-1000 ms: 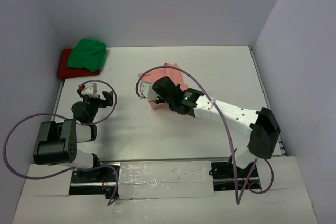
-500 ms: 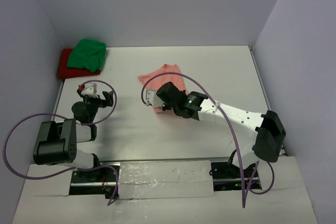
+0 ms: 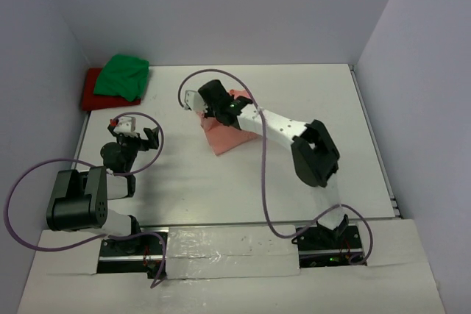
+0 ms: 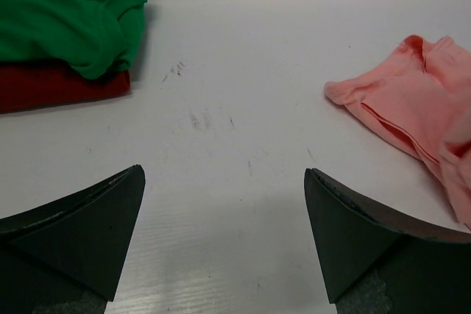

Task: Fold and stack the t-shirts
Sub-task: Fold the tshirt

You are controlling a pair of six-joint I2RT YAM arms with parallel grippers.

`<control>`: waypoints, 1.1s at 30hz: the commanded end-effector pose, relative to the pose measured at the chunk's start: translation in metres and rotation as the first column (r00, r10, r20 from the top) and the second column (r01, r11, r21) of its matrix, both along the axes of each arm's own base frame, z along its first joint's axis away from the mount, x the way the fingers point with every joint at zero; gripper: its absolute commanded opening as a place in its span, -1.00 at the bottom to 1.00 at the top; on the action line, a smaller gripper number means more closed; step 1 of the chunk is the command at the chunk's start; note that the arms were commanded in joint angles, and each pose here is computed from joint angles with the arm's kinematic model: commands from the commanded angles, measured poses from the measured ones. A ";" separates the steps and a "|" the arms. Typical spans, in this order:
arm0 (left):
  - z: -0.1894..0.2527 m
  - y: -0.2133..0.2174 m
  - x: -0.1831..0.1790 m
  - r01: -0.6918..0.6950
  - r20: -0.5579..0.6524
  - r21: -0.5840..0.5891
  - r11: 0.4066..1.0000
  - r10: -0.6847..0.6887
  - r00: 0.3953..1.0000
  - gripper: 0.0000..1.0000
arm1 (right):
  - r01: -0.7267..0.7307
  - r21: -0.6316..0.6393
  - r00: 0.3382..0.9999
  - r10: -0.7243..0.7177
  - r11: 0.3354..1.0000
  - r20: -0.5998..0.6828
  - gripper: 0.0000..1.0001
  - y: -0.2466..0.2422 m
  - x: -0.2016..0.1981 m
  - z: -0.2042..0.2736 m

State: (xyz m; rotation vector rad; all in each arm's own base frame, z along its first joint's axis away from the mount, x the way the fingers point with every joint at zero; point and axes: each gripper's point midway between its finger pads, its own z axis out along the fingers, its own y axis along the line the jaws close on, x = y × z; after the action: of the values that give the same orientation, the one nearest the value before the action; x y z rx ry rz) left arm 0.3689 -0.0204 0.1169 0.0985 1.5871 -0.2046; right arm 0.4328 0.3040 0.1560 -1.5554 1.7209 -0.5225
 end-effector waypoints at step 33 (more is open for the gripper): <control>0.013 -0.001 0.002 0.015 0.058 0.011 1.000 -0.016 0.998 0.99 | 0.374 0.506 0.918 -0.232 0.777 -0.322 -1.00 0.004 0.022 0.032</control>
State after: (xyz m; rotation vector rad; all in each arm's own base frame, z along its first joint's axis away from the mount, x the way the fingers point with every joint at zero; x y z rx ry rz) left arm 0.3690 -0.0203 0.1176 0.0993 1.5840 -0.2039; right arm 0.4867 0.3088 0.1858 -0.9741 1.9999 -0.0990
